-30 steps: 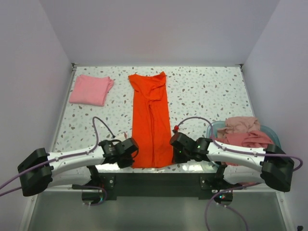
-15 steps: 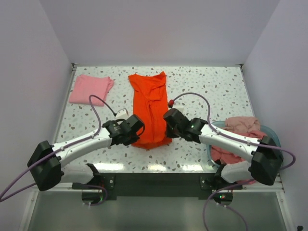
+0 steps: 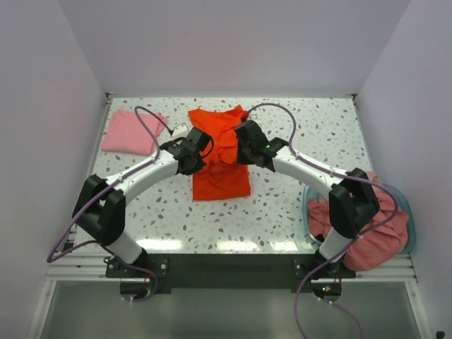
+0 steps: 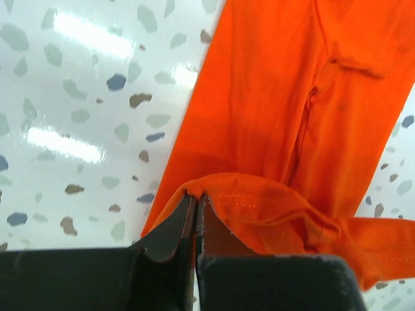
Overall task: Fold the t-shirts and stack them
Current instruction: Fold the tshirt
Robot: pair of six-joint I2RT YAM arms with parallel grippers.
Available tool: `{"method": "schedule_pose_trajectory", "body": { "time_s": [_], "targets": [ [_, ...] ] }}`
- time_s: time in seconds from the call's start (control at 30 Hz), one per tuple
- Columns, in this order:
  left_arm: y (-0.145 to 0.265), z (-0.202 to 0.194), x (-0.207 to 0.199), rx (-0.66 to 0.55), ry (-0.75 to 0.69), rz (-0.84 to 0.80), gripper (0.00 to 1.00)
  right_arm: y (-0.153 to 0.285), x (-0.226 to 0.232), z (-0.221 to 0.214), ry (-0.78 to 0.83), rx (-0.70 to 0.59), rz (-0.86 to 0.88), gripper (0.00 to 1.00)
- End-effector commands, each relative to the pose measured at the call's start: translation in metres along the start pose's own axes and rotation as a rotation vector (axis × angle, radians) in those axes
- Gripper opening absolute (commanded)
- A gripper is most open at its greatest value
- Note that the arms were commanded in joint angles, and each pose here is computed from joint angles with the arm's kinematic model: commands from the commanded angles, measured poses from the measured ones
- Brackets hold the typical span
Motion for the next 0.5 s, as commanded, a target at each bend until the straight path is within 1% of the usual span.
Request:
{"method": "schedule_pose_trajectory", "body": {
  "time_s": [0.0,0.13,0.2,0.23,0.33,0.47],
  "targets": [
    [-0.009,0.026,-0.027,-0.058,-0.013,-0.06,0.0,-0.006,-0.004,0.032,0.007,-0.055,0.013,0.0],
    [-0.025,0.037,-0.032,-0.067,-0.018,-0.041,0.0,-0.029,-0.009,0.033,0.004,-0.018,0.01,0.0],
    [-0.035,0.043,-0.032,-0.071,-0.005,-0.026,0.0,-0.036,-0.012,0.038,-0.003,-0.026,0.008,0.0],
    [-0.038,0.045,-0.035,-0.073,0.006,-0.034,0.0,-0.046,-0.014,0.034,0.001,-0.008,0.002,0.0],
    [-0.052,0.047,-0.04,-0.05,0.009,-0.047,0.0,-0.054,-0.018,0.045,-0.012,-0.014,-0.004,0.0],
    [-0.065,0.048,-0.05,-0.032,-0.005,-0.051,0.0,-0.07,-0.021,0.047,-0.011,-0.002,-0.018,0.0]
  ]
}}
Point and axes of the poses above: each gripper's point midway between its finger pads, its own y axis back along the fingers, its own x axis along the line the jaws close on, z = x × y, the point moved 5 cm from there along y, back along the fingers, and after that the axes turned 15 degrees about y, right-handed, at the moved point
